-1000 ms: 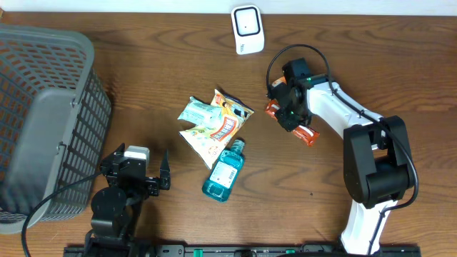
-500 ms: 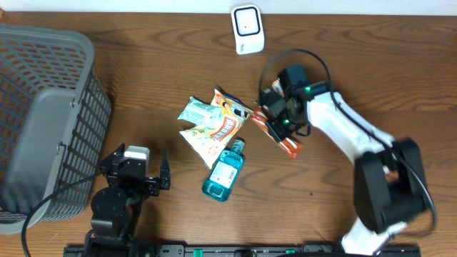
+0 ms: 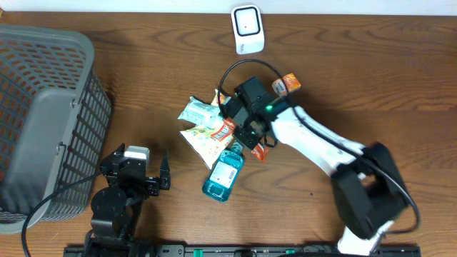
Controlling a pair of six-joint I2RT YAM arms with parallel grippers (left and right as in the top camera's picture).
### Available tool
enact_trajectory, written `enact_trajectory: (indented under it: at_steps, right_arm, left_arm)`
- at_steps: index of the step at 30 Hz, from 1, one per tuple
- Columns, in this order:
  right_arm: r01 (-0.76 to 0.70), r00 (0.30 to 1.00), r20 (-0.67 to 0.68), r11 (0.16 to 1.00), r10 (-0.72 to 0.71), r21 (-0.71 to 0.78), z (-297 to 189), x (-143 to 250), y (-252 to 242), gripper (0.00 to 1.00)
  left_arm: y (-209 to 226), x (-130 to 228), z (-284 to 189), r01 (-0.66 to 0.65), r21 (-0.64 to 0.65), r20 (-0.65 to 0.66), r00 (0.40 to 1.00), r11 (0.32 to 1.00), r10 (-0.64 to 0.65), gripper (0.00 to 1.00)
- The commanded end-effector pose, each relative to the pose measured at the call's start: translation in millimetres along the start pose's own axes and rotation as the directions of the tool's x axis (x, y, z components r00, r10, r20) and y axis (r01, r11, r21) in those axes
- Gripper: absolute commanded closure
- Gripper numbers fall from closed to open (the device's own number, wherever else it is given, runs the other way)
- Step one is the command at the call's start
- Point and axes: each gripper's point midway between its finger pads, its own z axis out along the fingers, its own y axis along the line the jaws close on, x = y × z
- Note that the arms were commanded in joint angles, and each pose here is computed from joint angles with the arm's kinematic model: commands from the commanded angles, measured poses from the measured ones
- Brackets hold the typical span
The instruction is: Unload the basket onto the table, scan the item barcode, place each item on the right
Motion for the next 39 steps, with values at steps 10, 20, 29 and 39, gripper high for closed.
enact_trajectory:
  at_steps: [10, 20, 29, 39]
  right_arm:
    - [-0.125, 0.986, 0.114, 0.99, 0.118, 0.059, -42.3, -31.0, -7.6, 0.01]
    - [-0.225, 0.974, 0.037, 0.922, 0.224, 0.314, -62.4, -0.9, -29.0, 0.01]
    - [-0.183, 0.971, -0.058, 0.877, 0.232, 0.444, -63.9, 25.7, -14.4, 0.01]
    - [-0.09, 0.968, -0.155, 0.849, 0.198, 0.521, -34.7, 74.8, -9.5, 0.01]
  left_arm:
    - [-2.1, 0.1, 0.1, 0.002, 0.012, 0.001, 1.0, 1.0, -0.002, 0.02]
    - [-2.1, 0.1, 0.1, 0.001, 0.012, 0.001, 1.0, 1.0, -0.001, 0.02]
    - [-2.1, 0.1, 0.1, 0.001, 0.012, 0.001, 1.0, 1.0, -0.001, 0.02]
    - [-2.1, 0.1, 0.1, 0.001, 0.012, 0.001, 1.0, 1.0, -0.001, 0.02]
